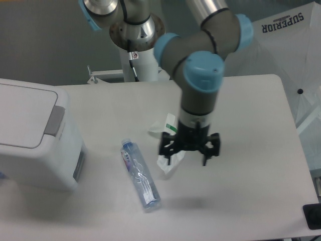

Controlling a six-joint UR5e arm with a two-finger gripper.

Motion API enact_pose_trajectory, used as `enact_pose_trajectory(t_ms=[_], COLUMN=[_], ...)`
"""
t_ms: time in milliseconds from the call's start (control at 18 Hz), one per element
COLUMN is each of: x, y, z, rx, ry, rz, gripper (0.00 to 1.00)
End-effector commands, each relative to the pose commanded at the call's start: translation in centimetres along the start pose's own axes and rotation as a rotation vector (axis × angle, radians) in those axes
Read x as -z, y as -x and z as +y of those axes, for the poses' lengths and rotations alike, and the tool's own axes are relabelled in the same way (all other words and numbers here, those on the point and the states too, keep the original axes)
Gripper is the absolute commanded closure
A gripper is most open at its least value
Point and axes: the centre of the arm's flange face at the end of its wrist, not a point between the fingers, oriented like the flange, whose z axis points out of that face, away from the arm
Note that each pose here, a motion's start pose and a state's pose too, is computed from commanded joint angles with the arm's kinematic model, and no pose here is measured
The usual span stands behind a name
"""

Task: Open the trash can
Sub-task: 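Position the open gripper above the lid edge of the trash can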

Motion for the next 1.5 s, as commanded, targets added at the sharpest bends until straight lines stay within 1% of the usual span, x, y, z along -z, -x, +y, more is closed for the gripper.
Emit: enact_pose_trajectory(t_ms=[56, 167, 278, 500, 778, 1056, 1389, 1500], x=[1.3, 3.5, 5.6, 7.6, 9.3, 9.6, 8.1, 7.6], y=[-0.7, -2.8, -4.2, -8.9, -12.4, -14.1, -14.1, -14.1], z=[-0.1, -0.4, -0.3, 0.1, 0.9, 2.1, 3.8, 3.8], rx=[0.007, 0.006, 0.016, -0.024, -0.058, -0.079, -0.079, -0.078], ry=[-0.022, -0.067, -0.099, -0.123, -0.142, -0.133, -0.098, -0.089], rz=[0.006, 0.044, 0.055, 0.077, 0.094, 0.101, 0.103, 0.105], gripper=[0.00, 0.00, 0.00, 0.00, 0.00, 0.00, 0.00, 0.00])
